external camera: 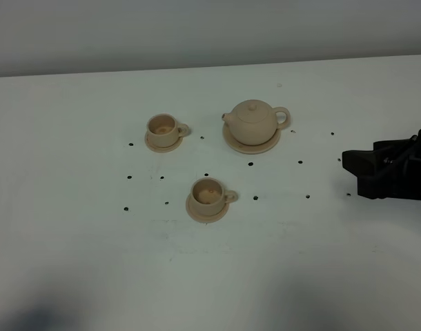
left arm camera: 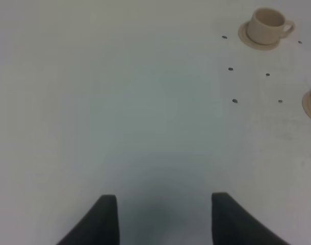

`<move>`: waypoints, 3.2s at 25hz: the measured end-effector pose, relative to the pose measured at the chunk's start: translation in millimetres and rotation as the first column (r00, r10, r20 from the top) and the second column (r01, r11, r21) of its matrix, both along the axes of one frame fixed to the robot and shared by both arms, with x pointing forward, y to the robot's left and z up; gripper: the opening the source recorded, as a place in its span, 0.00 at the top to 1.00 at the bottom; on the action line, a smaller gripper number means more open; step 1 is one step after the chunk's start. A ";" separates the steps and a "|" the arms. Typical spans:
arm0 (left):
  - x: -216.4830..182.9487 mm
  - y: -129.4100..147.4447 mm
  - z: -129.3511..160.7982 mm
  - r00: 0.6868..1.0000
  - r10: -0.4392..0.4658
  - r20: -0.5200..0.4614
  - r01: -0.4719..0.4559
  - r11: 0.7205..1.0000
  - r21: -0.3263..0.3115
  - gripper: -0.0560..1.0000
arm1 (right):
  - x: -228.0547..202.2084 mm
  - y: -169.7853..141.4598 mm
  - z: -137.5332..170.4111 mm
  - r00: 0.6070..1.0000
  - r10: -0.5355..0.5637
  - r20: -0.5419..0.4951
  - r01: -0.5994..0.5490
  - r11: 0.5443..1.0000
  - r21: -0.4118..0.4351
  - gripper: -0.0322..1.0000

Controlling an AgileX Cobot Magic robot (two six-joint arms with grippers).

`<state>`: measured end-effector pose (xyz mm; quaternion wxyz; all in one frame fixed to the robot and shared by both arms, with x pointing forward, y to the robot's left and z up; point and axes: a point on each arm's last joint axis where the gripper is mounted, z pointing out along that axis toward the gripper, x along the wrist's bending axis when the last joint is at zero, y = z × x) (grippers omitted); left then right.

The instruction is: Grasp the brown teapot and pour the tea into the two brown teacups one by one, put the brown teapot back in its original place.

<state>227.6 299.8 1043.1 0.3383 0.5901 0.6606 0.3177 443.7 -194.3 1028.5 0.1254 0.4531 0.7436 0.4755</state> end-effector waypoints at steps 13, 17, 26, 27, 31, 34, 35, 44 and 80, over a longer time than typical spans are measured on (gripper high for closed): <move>0.1 0.0 -0.3 1.000 -0.005 -0.001 0.005 1.000 0.007 0.57 | 41.9 14.5 17.2 0.999 0.011 0.036 -0.011 1.000 -0.006 0.50; 0.1 -0.3 -0.3 1.000 -0.026 -0.002 0.026 0.999 0.031 0.57 | 62.1 22.6 7.5 1.000 0.025 -0.004 -0.026 1.000 -0.018 0.50; 0.1 -0.5 -0.3 1.000 -0.031 -0.002 0.031 0.999 0.035 0.57 | 99.9 36.5 1.3 0.999 0.041 -0.023 -0.042 0.999 -0.030 0.50; 0.1 -0.6 -0.3 0.999 -0.032 -0.002 0.032 0.999 0.034 0.57 | 103.1 37.4 1.7 0.999 0.038 -0.027 -0.039 0.999 -0.030 0.50; 0.1 -0.6 -0.3 0.999 -0.032 -0.002 0.032 0.999 0.034 0.57 | 110.8 40.0 9.0 0.999 0.042 -0.022 -0.042 0.998 -0.039 0.50; 0.1 -0.6 -0.3 0.999 -0.032 -0.002 0.032 0.999 0.034 0.57 | 114.2 42.3 18.8 0.998 0.059 -0.011 -0.060 0.997 -0.040 0.50; 0.1 -0.6 -0.3 0.999 -0.032 -0.002 0.032 0.999 0.034 0.57 | 115.1 42.9 22.4 0.998 0.068 -0.005 -0.068 0.997 -0.044 0.50; 0.1 -0.5 -0.3 1.000 -0.031 -0.002 0.031 0.999 0.035 0.57 | 133.9 54.5 41.8 0.988 0.145 -0.052 -0.148 0.987 -0.066 0.50; 0.1 -0.5 -0.3 0.999 -0.032 -0.002 0.032 0.999 0.036 0.57 | 246.9 80.4 -6.3 0.752 0.627 -0.202 -0.600 0.524 -0.604 0.50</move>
